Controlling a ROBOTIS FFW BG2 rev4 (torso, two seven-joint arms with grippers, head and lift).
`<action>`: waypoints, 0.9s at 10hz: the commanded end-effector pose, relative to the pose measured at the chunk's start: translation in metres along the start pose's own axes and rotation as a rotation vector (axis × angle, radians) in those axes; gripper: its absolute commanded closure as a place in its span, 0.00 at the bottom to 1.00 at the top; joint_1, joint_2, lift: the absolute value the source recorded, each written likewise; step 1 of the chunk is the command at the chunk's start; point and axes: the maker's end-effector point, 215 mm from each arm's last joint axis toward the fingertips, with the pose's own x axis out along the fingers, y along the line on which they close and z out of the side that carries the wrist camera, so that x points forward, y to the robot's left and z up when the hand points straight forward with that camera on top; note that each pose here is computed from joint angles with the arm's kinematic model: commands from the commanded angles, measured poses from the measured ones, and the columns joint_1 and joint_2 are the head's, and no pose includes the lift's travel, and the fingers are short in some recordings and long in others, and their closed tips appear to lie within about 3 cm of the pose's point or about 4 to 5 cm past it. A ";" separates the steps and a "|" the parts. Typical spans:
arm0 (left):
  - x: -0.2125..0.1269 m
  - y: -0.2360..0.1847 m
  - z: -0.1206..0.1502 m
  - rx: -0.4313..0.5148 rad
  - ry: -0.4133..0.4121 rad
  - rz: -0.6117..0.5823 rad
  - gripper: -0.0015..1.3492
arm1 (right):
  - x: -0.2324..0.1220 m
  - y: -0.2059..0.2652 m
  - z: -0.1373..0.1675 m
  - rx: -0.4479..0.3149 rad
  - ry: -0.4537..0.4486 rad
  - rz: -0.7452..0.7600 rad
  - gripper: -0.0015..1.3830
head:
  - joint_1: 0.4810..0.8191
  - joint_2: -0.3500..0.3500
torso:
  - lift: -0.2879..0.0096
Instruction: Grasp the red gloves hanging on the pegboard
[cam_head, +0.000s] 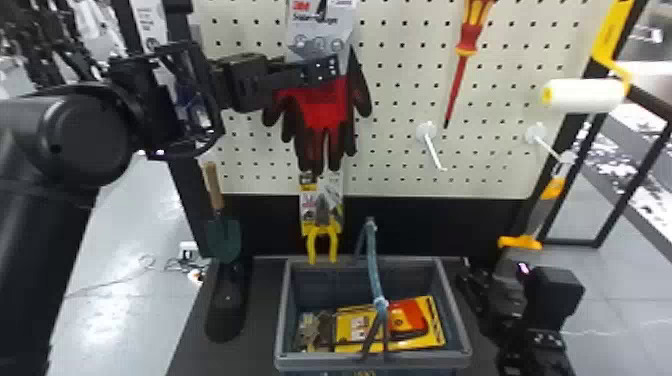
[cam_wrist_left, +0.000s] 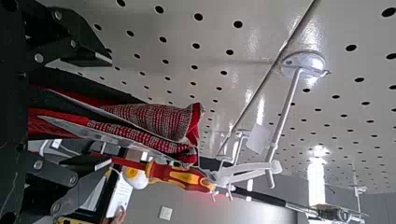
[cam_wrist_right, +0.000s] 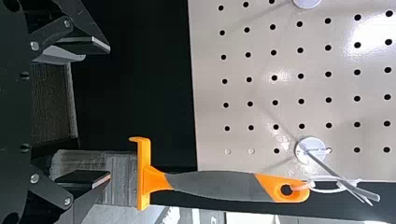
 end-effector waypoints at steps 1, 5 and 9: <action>0.004 -0.002 -0.006 -0.013 0.013 -0.008 0.90 | 0.000 0.000 -0.001 0.000 0.003 0.001 0.23 | 0.20 0.50 | 0.63; 0.003 0.001 -0.010 -0.025 0.012 -0.004 0.90 | 0.000 0.000 0.000 0.000 -0.001 0.001 0.23 | 0.20 0.50 | 0.63; 0.002 0.001 -0.013 -0.038 0.007 -0.007 0.90 | 0.000 0.000 0.001 -0.001 -0.004 0.001 0.23 | 0.20 0.50 | 0.63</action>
